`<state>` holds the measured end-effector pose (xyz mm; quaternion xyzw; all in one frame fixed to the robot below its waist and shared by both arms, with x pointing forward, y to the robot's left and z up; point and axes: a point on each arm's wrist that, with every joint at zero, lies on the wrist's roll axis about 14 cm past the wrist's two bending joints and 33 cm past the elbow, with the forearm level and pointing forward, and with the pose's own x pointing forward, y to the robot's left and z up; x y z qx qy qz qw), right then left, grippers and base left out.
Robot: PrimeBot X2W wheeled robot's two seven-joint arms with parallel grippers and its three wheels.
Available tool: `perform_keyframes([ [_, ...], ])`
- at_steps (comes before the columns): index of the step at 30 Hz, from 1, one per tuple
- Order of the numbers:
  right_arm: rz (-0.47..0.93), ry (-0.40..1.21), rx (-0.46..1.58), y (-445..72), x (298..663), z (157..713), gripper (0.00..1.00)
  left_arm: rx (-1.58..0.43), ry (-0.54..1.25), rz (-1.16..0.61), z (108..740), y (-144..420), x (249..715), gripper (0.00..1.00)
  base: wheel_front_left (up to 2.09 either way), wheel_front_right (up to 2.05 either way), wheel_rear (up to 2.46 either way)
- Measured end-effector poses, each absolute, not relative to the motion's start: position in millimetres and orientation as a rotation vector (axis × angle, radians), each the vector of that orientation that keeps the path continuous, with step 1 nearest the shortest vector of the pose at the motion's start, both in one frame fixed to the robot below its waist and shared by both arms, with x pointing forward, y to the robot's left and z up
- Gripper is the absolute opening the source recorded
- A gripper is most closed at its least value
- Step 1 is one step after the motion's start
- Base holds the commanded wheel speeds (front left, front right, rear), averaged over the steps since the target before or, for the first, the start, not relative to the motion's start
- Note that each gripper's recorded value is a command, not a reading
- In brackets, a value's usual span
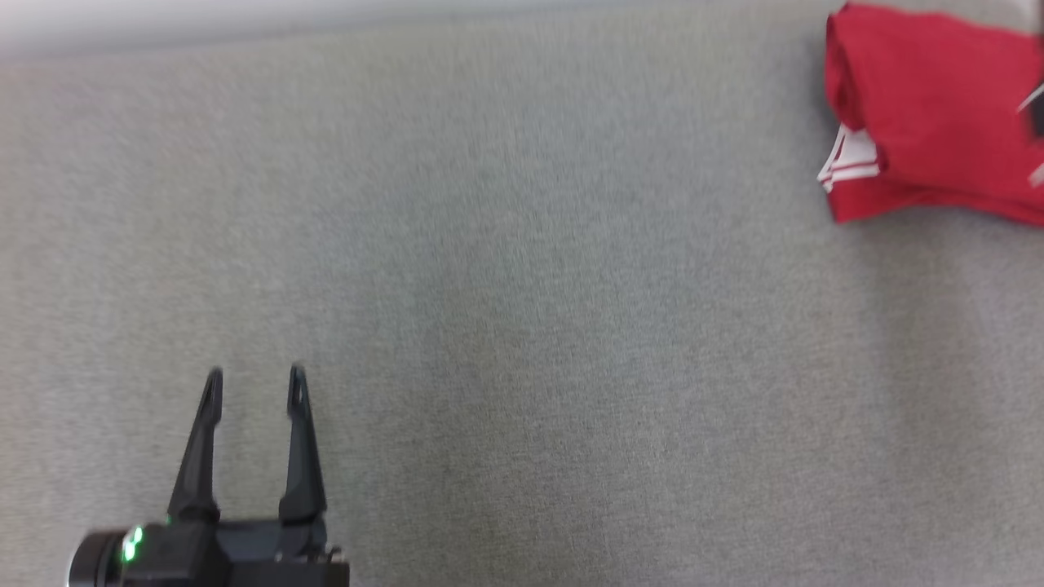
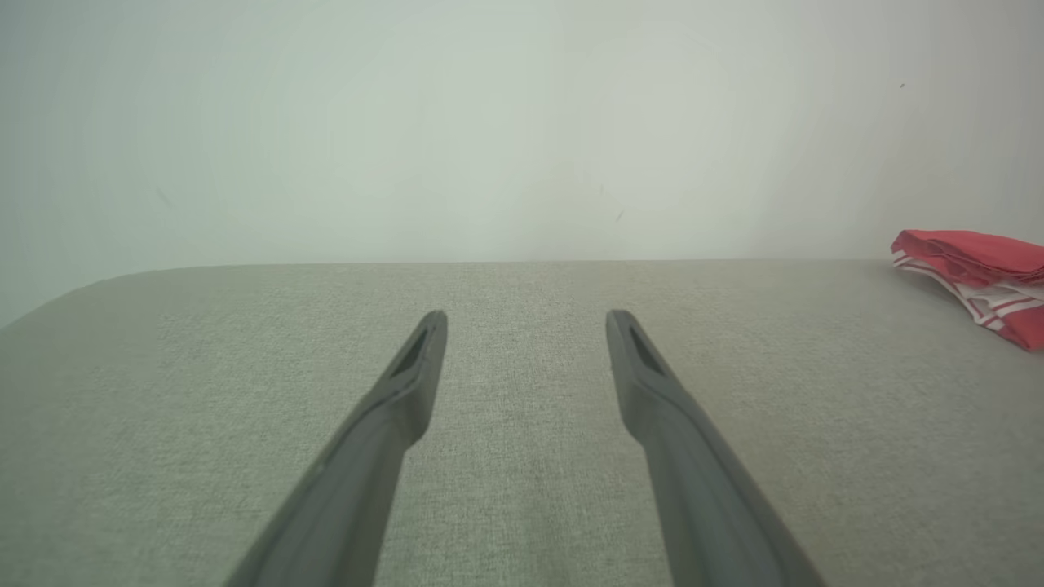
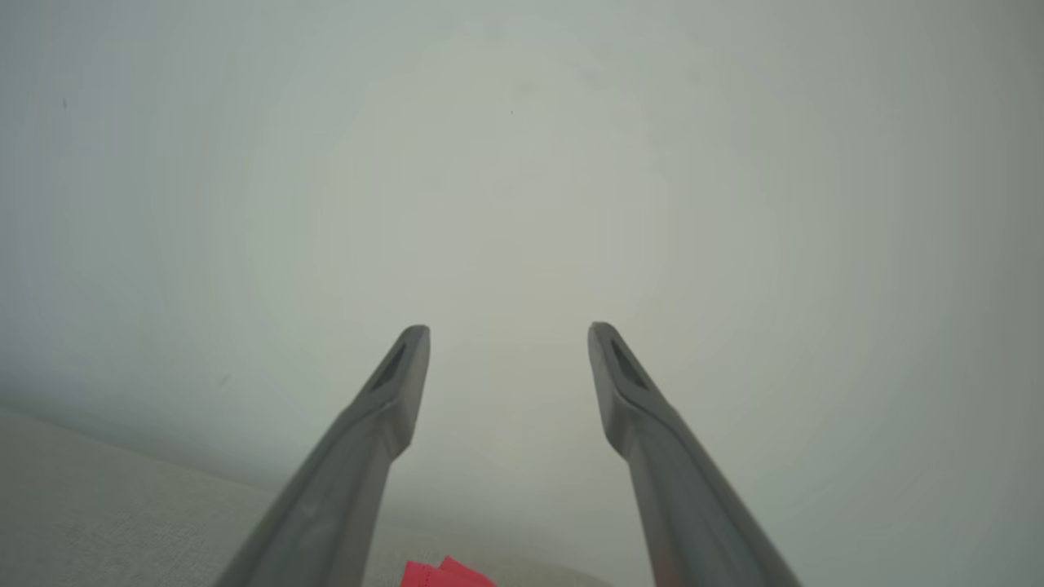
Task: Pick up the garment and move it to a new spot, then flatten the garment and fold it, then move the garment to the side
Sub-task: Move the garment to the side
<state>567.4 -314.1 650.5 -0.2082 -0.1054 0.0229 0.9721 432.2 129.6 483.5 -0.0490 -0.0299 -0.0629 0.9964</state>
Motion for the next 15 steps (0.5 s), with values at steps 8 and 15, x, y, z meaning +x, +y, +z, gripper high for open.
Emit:
perform_keyframes([
  [8, 0.072, -0.258, -0.255, -274.7, 511.6, 620.2, 1.0, -0.077, -0.058, -0.048, 492.1, 155.3, 401.9, 1.0, 0.0, 0.0, 0.0],
  [15, 0.06, -0.262, -0.108, -247.3, 459.2, 591.2, 1.0, -0.07, -0.081, -0.01, 504.2, 168.3, 378.8, 1.0, 0.0, 0.0, 0.0],
])
